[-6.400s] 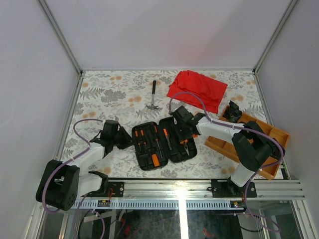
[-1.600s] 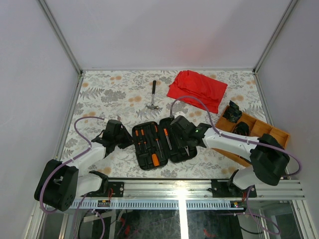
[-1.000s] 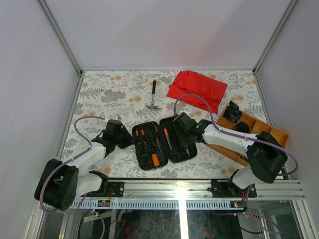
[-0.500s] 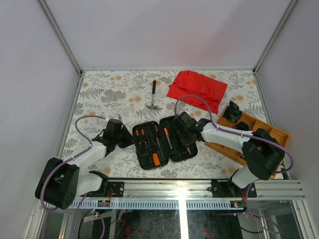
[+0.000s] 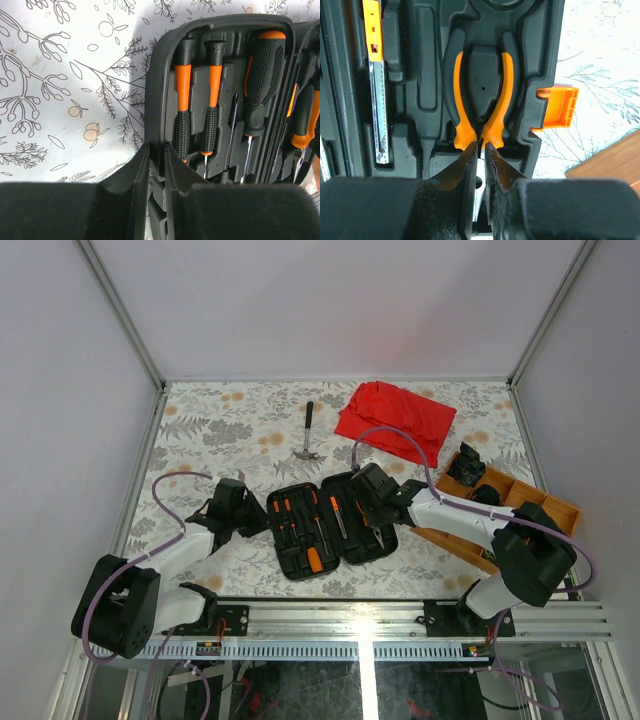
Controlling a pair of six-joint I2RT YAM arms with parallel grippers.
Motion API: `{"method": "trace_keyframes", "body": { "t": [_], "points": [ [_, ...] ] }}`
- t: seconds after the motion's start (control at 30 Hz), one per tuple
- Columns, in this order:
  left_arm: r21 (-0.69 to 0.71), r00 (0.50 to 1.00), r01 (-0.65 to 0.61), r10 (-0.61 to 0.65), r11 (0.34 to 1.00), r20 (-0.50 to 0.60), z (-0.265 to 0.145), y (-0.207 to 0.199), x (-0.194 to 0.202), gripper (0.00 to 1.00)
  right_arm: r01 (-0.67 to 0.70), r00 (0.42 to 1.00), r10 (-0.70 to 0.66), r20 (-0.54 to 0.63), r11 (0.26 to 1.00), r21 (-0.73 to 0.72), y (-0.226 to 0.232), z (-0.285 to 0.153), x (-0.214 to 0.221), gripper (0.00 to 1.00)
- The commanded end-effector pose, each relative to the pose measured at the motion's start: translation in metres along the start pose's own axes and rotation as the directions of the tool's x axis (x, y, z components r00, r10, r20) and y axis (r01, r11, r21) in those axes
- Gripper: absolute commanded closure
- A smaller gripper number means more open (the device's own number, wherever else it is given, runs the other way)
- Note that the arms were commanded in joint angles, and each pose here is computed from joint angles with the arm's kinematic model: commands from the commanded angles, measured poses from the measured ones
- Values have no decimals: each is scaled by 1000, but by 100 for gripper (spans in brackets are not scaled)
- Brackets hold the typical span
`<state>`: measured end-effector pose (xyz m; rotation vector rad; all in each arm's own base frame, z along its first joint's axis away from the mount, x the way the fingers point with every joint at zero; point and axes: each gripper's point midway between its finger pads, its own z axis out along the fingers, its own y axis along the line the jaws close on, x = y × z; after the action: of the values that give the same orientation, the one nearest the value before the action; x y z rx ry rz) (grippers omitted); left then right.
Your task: Sort the tools into containers
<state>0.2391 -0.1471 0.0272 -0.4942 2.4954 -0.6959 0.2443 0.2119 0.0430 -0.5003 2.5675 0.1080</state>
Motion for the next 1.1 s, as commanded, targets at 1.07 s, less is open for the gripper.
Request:
{"method": "trace_keyframes", "body": {
  "t": [1.07],
  "points": [
    [5,998,-31,32,999,-56,2,0,12,94,226,974,-226,-7,974,-17,12,34,-34,67]
  ]
}}
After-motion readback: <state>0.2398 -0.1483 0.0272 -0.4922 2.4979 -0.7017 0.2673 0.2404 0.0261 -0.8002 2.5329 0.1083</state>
